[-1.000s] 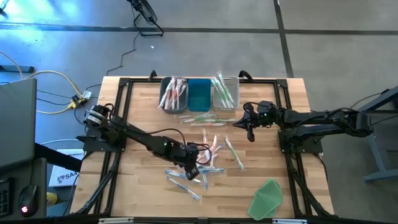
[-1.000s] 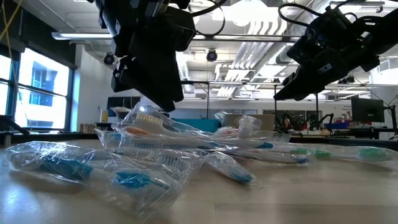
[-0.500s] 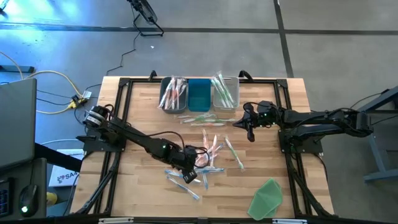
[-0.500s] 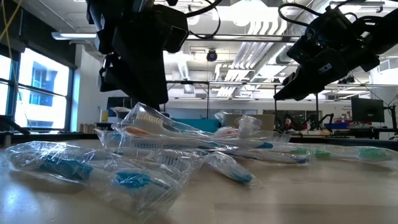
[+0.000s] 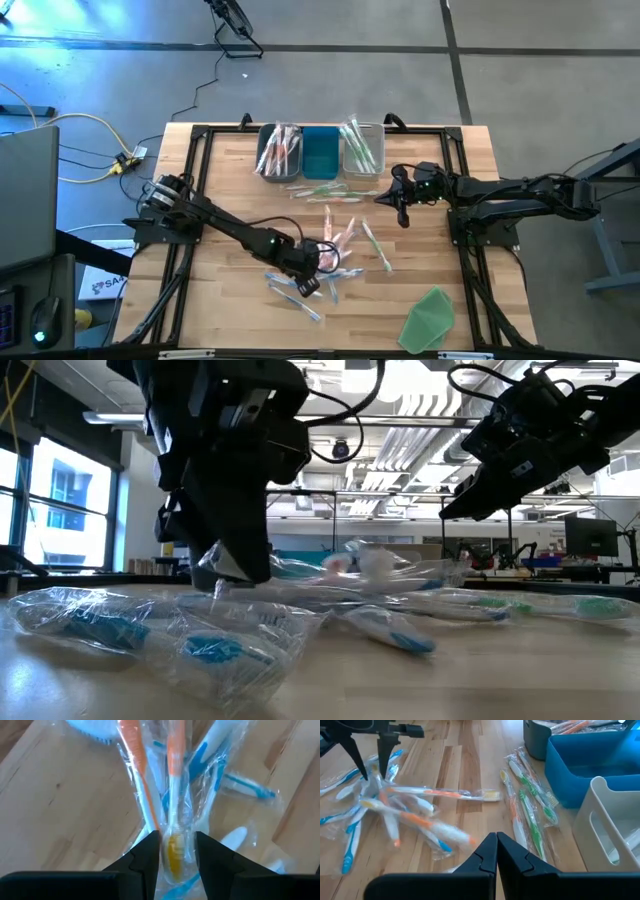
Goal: Pick & Place Toothbrushes
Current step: Put the orange toothbrush into the dark blue bin
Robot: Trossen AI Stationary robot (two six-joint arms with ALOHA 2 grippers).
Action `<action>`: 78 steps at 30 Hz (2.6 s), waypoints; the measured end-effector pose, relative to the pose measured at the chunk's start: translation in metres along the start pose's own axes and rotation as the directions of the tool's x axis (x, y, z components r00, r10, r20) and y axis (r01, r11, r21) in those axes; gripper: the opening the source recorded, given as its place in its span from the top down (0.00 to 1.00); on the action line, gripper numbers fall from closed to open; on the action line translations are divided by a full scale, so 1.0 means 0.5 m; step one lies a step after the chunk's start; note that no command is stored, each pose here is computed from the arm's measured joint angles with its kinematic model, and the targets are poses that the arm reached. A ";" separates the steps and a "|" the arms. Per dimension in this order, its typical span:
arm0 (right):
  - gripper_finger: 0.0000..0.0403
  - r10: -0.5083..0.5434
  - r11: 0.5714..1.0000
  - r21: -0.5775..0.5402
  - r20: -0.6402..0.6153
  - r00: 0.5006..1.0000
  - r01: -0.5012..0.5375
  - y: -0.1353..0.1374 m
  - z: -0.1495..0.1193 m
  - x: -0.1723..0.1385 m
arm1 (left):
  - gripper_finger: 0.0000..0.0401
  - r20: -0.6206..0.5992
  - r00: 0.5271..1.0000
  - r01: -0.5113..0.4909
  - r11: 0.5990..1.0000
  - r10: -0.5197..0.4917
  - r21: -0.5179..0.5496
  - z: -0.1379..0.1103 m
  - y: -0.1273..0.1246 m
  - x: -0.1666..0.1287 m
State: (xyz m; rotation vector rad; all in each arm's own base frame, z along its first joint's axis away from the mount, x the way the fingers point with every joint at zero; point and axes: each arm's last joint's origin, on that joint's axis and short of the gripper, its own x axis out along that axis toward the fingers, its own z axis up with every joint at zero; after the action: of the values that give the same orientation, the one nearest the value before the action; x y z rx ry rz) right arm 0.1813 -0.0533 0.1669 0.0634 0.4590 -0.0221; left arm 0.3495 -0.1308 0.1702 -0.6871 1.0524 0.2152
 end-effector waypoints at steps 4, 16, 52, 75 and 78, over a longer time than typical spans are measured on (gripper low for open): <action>1.00 0.000 1.000 -0.001 0.003 1.000 0.000 0.000 0.001 0.000 | 0.71 0.009 1.000 0.014 1.000 -0.014 0.004 0.002 -0.003 0.000; 1.00 -0.001 1.000 0.000 0.002 1.000 0.001 0.000 0.000 0.000 | 0.91 0.000 0.999 0.034 0.999 -0.034 0.029 0.004 -0.007 -0.030; 1.00 -0.002 1.000 -0.001 0.019 1.000 0.002 0.000 0.004 0.000 | 0.96 0.120 0.982 -0.145 0.989 0.148 -0.032 -0.028 0.082 -0.371; 1.00 -0.004 1.000 0.000 0.041 0.999 0.004 -0.001 0.008 0.000 | 0.95 0.447 0.699 -0.455 0.829 0.558 -0.324 0.080 0.197 -0.387; 1.00 -0.003 1.000 0.000 0.040 0.999 0.003 -0.001 0.008 0.000 | 0.95 0.417 0.702 -0.452 0.813 0.578 -0.367 0.100 0.232 -0.377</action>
State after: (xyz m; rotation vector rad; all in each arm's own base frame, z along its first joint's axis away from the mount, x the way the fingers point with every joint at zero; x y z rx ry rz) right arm 0.1829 -0.0539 0.1704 0.0622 0.4189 -0.0266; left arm 0.2368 0.0186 0.2988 -0.4819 0.6764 0.9904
